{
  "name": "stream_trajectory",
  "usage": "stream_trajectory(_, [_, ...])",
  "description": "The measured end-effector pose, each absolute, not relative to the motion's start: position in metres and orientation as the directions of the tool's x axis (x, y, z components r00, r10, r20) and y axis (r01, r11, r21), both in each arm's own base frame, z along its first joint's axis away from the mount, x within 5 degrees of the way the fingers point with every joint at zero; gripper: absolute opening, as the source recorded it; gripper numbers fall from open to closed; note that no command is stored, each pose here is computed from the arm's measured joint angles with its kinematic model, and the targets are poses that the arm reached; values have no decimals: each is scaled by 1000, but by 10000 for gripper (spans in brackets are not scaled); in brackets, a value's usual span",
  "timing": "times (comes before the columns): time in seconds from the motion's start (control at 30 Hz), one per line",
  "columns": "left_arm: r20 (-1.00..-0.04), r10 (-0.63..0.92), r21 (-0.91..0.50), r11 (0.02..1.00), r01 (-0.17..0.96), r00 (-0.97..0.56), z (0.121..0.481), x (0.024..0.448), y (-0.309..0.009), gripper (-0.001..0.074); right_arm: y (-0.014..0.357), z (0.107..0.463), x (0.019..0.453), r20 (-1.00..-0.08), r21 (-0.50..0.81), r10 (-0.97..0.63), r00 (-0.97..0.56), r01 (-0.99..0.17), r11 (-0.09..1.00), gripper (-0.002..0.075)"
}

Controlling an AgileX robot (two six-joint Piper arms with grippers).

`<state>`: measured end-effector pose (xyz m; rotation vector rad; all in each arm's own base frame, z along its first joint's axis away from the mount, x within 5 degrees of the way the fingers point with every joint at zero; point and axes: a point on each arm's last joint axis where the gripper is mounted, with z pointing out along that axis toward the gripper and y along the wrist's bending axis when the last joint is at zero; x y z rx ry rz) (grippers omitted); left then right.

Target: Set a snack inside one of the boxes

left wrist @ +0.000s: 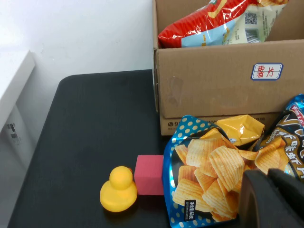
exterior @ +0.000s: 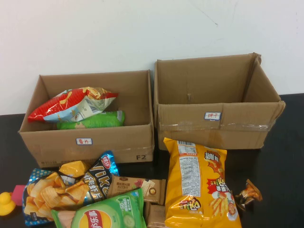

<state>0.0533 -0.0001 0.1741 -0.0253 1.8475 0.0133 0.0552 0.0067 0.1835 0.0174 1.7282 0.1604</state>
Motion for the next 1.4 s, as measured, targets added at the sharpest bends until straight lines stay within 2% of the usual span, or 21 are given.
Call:
stream_trajectory(0.17, [-962,-10,-4,1000,-24,-273,174,53,0,-1,7,180,54,-973,117,98,-208,-81,990,-1])
stream_trajectory(0.37, [-961,-11,-4,1000,-24,-275,174,53,0,-1,8,172,52,-958,47,17,-285,-98,994,-1])
stream_trajectory(1.0, [-961,-11,-4,1000,-24,-275,174,53,0,-2,8,169,51,-947,40,3,-321,-107,993,-1])
stream_trajectory(1.1, [-961,-11,-4,1000,-24,-275,174,53,0,-1,11,170,51,-943,129,89,-321,-106,986,-1])
stream_trajectory(1.23, [-961,-11,-4,1000,-24,-275,174,53,0,-1,16,176,50,-863,406,359,-355,-65,912,-1])
stream_trajectory(1.4, [-961,-11,-4,1000,-24,-275,174,53,0,-1,18,224,40,-860,465,420,-291,-107,879,-1])
